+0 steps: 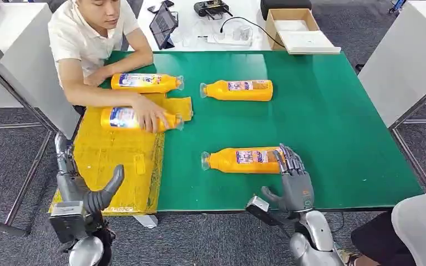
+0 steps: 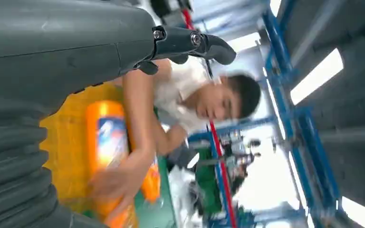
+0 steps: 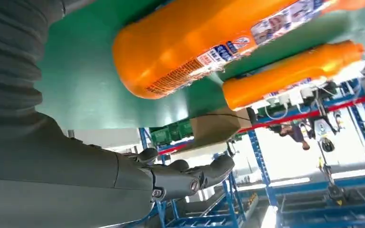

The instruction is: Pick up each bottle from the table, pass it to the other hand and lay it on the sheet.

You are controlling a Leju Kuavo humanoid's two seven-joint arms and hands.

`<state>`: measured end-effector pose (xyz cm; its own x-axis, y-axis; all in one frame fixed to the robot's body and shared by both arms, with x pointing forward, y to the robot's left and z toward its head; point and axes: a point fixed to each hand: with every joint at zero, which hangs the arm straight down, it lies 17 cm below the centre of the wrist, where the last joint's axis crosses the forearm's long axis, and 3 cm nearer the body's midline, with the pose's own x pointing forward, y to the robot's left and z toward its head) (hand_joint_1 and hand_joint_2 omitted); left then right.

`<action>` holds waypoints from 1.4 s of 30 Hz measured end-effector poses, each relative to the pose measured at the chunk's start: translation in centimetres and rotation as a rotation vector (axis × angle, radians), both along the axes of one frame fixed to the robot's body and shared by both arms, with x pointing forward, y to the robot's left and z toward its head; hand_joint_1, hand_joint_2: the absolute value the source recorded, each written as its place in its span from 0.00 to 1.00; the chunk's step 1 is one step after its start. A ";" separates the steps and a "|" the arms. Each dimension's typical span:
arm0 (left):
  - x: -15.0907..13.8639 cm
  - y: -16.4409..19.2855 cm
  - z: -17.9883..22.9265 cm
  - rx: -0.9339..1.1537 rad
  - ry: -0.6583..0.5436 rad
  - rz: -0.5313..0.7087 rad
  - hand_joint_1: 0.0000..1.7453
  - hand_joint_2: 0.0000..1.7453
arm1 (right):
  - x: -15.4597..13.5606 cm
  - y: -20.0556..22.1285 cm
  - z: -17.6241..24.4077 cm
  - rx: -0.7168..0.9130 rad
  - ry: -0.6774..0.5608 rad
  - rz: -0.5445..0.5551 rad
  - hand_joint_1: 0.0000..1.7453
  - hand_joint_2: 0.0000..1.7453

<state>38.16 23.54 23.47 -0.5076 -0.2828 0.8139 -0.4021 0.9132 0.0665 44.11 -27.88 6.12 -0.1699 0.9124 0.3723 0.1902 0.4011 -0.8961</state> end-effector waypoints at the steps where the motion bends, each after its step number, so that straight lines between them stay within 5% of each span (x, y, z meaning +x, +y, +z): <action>1: 0.1 -1.2 -0.1 0.024 0.011 -0.031 0.00 1.00 | 0.5 -0.1 -0.1 -0.002 0.009 0.000 0.00 1.00; 10: 0.1 -8.2 -2.4 0.090 0.096 -0.243 0.00 1.00 | 3.5 -0.7 -1.1 -0.001 0.082 -0.005 0.00 1.00; 24: 0.1 -10.0 -3.8 0.117 0.131 -0.299 0.00 1.00 | 4.5 -0.5 -2.6 0.009 0.157 0.006 0.00 1.00; 42: 0.6 -13.0 -5.1 0.112 0.199 -0.419 0.00 1.00 | 7.5 1.0 -7.6 -0.113 0.549 -0.004 0.00 1.00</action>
